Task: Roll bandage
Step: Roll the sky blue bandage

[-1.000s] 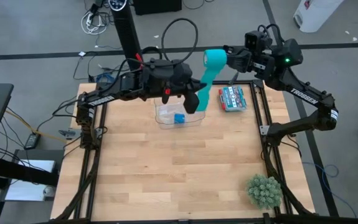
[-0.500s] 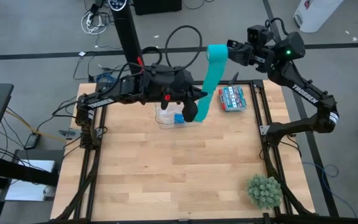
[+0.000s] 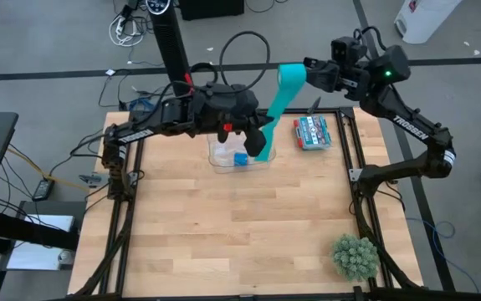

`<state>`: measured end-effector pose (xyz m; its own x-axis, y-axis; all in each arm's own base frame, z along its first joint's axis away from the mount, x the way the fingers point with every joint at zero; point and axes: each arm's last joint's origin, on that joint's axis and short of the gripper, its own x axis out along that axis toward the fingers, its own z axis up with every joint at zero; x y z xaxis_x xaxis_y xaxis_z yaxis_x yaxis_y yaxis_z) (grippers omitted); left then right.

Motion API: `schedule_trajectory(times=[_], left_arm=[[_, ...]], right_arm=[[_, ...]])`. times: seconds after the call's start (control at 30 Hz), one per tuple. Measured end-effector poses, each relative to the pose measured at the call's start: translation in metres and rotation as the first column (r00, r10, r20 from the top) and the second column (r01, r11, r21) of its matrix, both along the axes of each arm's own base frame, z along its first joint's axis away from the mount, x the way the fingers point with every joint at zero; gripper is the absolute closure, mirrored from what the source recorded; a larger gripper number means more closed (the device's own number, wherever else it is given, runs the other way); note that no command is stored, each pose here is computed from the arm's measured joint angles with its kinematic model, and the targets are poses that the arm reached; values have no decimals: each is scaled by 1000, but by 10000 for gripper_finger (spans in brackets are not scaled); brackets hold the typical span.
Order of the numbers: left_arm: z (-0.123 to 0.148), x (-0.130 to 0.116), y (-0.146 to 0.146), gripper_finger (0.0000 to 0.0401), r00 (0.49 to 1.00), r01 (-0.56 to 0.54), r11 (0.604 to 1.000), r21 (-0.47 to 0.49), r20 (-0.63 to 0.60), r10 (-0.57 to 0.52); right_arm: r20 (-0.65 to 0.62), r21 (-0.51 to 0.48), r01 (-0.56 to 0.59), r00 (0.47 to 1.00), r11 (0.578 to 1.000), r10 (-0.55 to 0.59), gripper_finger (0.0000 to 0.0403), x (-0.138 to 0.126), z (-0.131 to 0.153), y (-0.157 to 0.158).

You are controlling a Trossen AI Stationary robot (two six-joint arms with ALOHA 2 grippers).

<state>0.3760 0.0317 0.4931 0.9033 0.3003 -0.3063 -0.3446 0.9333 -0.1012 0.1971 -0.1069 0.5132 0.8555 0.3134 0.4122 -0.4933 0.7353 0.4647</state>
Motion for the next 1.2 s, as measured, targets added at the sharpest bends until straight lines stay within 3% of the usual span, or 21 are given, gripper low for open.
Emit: schedule_trajectory(times=[0.33, 0.73, 1.03, 1.2], left_arm=[[0, -2, 18, 399, 999, -38, 996, 77, -21, 40], [22, -1, 22, 399, 994, -71, 944, 321, 105, 39], [45, -18, 19, 399, 981, -101, 903, 417, 191, 22], [52, -24, 9, 399, 983, -80, 857, 509, 184, -17]], right_arm=[[12, 19, -75, 997, 997, 75, 403, 10, 0, 20], [-3, 98, -206, 978, 974, 207, 403, 20, 1, 47], [-149, 174, -224, 957, 959, 250, 403, 29, -12, 59], [-235, 190, -206, 940, 960, 248, 403, 32, -21, 60]])
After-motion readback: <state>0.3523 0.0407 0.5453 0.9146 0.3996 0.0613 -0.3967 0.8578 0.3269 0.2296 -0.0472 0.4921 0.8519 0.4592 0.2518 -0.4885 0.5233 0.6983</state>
